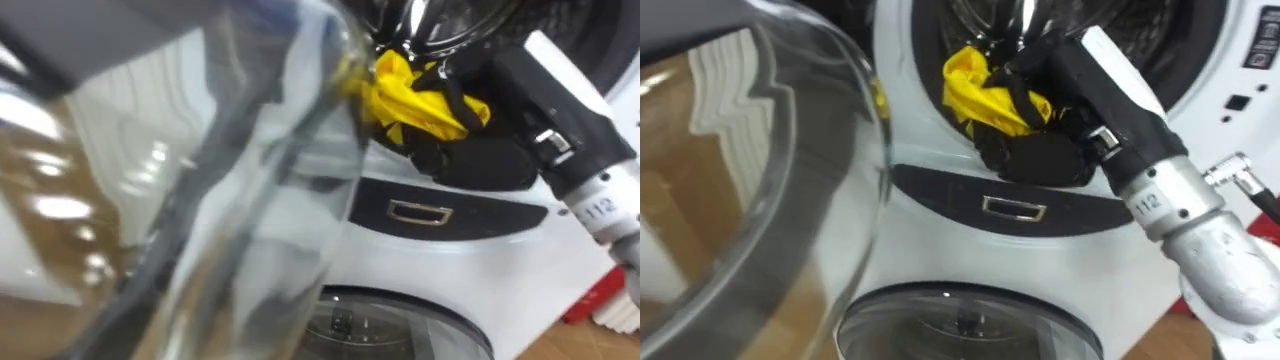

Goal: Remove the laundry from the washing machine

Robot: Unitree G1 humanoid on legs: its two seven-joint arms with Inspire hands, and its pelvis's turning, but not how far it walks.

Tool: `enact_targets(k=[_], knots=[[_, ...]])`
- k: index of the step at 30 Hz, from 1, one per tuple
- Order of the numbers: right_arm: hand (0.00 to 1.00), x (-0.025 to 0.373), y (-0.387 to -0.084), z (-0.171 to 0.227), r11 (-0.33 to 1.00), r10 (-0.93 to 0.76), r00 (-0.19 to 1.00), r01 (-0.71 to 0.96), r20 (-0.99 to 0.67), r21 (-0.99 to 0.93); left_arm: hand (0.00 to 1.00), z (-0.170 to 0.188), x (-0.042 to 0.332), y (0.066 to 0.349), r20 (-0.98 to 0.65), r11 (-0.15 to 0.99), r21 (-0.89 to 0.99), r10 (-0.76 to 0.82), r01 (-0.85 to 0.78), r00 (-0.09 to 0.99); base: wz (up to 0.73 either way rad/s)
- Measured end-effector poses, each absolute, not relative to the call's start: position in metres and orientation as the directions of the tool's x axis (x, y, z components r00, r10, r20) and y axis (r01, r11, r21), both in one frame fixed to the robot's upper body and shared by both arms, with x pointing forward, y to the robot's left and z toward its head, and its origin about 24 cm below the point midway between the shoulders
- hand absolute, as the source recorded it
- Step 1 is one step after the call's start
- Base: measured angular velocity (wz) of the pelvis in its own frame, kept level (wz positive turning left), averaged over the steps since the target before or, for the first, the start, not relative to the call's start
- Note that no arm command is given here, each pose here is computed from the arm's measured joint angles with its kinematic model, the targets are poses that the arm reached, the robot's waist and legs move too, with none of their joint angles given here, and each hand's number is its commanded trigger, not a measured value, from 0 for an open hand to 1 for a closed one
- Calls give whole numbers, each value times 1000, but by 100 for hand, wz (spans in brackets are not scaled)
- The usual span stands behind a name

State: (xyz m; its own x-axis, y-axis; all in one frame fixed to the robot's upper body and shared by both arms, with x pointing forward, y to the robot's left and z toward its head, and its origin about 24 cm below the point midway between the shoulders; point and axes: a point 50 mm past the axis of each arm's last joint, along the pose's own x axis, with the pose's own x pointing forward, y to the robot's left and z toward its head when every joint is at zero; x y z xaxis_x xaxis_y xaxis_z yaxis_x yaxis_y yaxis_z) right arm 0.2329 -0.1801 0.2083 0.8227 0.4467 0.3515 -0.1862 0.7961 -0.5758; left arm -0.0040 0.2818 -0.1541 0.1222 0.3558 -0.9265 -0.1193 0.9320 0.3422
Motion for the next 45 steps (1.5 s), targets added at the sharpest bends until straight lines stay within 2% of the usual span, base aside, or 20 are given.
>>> enact_targets(k=[12, 17, 23, 28, 34, 40, 45], knots=[[100, 222, -176, 195, 752, 569, 775, -354, 276, -556, 0, -155, -9, 279, -929, 935, 334, 348, -121, 127, 0], [100, 220, -184, 201, 750, 571, 770, -349, 284, -562, 0, -156, -8, 276, -938, 944, 308, 323, -122, 130, -2], [100, 216, -193, 209, 801, 546, 752, -339, 369, -494, 0, -155, -13, 276, -937, 943, 309, 324, -123, 129, -7], [100, 204, -213, 212, 844, 481, 773, -280, 413, -458, 0, -154, -12, 278, -933, 940, 311, 330, -141, 141, -12], [100, 196, -230, 201, 877, 388, 840, -210, 379, -432, 0, -152, -12, 284, -927, 933, 325, 347, -157, 142, -40], [100, 191, -256, 196, 906, 248, 896, -81, 369, -415, 0, -150, 12, 288, -909, 929, 330, 361, -166, 210, -26], [100, 180, -274, 170, 923, 143, 954, -33, 264, -383, 0, -148, 24, 290, -895, 928, 328, 365, -177, 256, -25]])
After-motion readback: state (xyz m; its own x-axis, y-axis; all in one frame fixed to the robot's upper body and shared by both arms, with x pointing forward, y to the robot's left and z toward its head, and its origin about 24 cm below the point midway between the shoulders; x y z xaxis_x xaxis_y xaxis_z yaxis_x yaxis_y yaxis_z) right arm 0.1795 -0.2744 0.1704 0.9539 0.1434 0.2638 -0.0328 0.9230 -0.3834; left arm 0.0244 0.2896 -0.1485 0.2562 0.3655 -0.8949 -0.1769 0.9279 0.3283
